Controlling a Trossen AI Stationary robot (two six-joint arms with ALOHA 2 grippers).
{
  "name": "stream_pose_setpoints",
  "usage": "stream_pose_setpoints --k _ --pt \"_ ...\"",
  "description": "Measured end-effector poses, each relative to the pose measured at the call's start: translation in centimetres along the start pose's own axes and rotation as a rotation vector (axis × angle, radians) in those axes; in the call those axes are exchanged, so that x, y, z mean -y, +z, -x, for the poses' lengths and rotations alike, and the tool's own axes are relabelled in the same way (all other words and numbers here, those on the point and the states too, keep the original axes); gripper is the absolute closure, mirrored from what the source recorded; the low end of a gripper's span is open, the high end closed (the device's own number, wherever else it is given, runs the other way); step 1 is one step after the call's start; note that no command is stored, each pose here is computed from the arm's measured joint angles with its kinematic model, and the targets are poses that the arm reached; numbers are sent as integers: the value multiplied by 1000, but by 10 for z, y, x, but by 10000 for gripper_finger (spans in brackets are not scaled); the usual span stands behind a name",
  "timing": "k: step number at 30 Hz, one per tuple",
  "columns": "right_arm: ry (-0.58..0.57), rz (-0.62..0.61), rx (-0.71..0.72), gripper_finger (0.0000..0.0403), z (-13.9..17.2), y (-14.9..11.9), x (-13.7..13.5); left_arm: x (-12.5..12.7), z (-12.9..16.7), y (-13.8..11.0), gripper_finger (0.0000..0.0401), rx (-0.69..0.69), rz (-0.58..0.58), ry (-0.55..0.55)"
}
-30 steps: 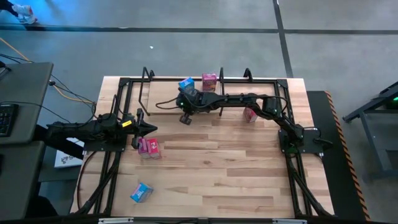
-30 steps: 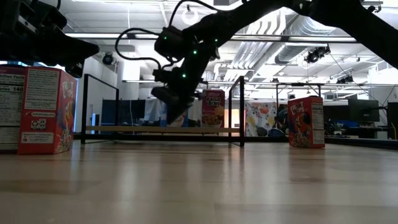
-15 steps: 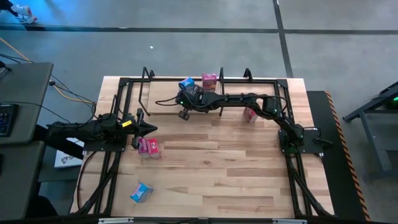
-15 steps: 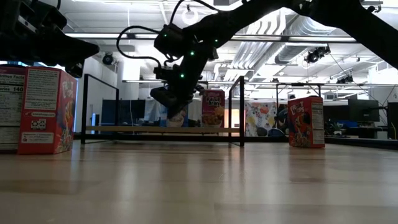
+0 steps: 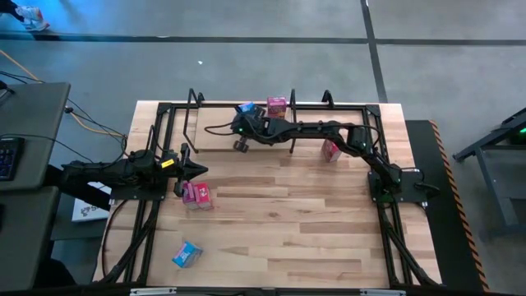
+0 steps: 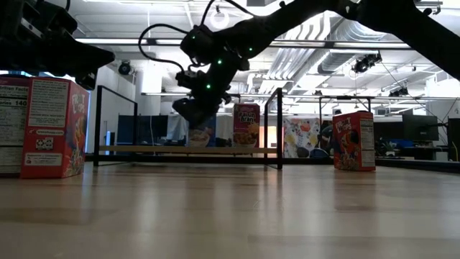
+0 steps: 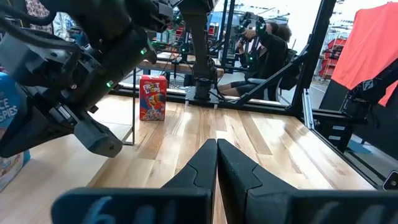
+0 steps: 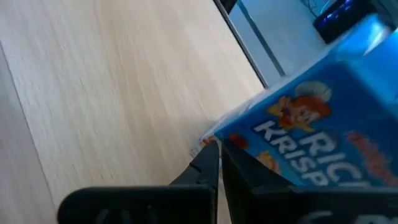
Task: Stack cereal on shelf
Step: Put the right blue cereal box on the shelf
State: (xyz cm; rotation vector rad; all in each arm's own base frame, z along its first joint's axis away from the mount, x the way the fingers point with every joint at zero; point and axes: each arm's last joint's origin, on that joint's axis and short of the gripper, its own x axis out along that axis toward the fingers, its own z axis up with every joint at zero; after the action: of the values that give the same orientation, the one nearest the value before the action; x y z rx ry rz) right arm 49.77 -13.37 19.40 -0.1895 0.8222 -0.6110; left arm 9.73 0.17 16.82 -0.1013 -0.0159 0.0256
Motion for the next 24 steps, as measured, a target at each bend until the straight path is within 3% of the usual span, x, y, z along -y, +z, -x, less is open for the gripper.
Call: stream_pose_setpoints --k 24 --pt "-41 -29 35 403 -9 2 21 0 0 0 396 0 0 0"
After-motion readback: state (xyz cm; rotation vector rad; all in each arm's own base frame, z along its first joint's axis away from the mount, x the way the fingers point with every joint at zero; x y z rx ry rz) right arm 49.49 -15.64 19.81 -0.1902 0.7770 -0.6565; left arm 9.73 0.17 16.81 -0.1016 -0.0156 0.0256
